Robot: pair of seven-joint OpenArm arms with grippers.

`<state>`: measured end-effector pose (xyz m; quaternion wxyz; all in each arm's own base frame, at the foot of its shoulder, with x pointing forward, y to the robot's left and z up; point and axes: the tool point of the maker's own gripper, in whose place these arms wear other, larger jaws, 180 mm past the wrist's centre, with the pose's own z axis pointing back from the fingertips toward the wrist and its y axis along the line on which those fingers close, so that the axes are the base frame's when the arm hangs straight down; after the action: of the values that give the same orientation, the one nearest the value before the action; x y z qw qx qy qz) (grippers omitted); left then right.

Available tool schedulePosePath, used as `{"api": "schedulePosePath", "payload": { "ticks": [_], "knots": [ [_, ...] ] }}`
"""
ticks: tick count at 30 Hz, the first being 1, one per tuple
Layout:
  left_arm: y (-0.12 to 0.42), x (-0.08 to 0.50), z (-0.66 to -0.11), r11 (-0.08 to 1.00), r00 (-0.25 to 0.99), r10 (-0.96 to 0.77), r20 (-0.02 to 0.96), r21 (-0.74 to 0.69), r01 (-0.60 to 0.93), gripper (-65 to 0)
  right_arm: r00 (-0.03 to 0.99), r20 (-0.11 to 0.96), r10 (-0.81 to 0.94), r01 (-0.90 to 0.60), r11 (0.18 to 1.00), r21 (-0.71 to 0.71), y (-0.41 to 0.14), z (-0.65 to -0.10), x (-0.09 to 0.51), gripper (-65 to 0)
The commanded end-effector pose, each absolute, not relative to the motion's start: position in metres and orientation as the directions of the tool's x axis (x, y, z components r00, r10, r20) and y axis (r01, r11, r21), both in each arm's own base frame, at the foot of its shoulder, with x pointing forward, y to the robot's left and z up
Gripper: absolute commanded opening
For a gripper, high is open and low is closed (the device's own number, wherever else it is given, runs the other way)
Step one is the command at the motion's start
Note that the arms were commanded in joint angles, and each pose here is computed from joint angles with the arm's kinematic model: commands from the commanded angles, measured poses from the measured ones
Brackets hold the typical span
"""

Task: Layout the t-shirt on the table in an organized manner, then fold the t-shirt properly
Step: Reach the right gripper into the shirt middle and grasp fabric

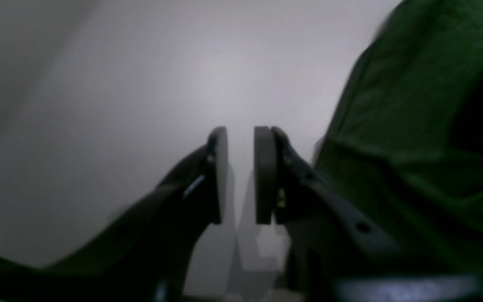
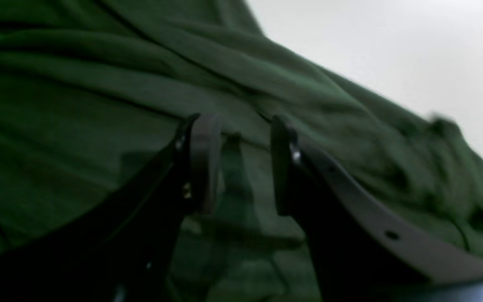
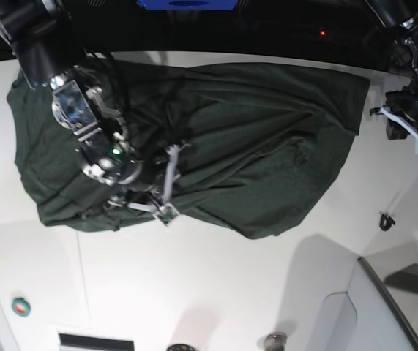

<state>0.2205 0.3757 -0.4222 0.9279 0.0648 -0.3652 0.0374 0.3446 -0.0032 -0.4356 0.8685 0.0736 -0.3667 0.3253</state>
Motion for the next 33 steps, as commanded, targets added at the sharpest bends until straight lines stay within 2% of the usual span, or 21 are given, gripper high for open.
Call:
{"api": "schedulePosePath", "payload": {
  "ticks": [1,7,19,21,24,33],
  "knots": [
    [0.385,0.225,-0.408,0.987,0.701,0.005,0.713,0.110,-0.120,-55.0,0.485,0.721,0.495,-0.597,0.790,-0.140,0.001,-0.419,0.368,-45.5],
    [0.391,0.213,-0.409,0.984,0.713,0.010,0.701,0.121,-0.133,-55.0,0.541,0.673,0.504,-0.587,0.799,-0.126,0.011,-0.437,0.388,-45.5],
    [0.390,0.209,-0.413,0.984,0.721,0.015,0.693,0.117,-0.134,-55.0,0.609,0.608,0.509,-0.564,0.817,-0.119,-0.010,-0.471,0.399,-46.2],
    [0.390,0.209,-0.413,0.984,0.720,0.015,0.694,0.117,-0.134,-55.0,0.615,0.604,0.506,-0.561,0.820,-0.115,-0.013,-0.477,0.397,-50.6],
    [0.390,0.209,-0.413,0.984,0.720,0.015,0.694,0.117,-0.134,-55.0,0.610,0.611,0.503,-0.561,0.820,-0.114,-0.012,-0.475,0.399,-65.0],
    [0.390,0.209,-0.413,0.984,0.720,0.015,0.694,0.117,-0.134,-55.0,0.534,0.694,0.483,-0.571,0.811,-0.125,0.005,-0.443,0.410,-63.3]
  ]
}}
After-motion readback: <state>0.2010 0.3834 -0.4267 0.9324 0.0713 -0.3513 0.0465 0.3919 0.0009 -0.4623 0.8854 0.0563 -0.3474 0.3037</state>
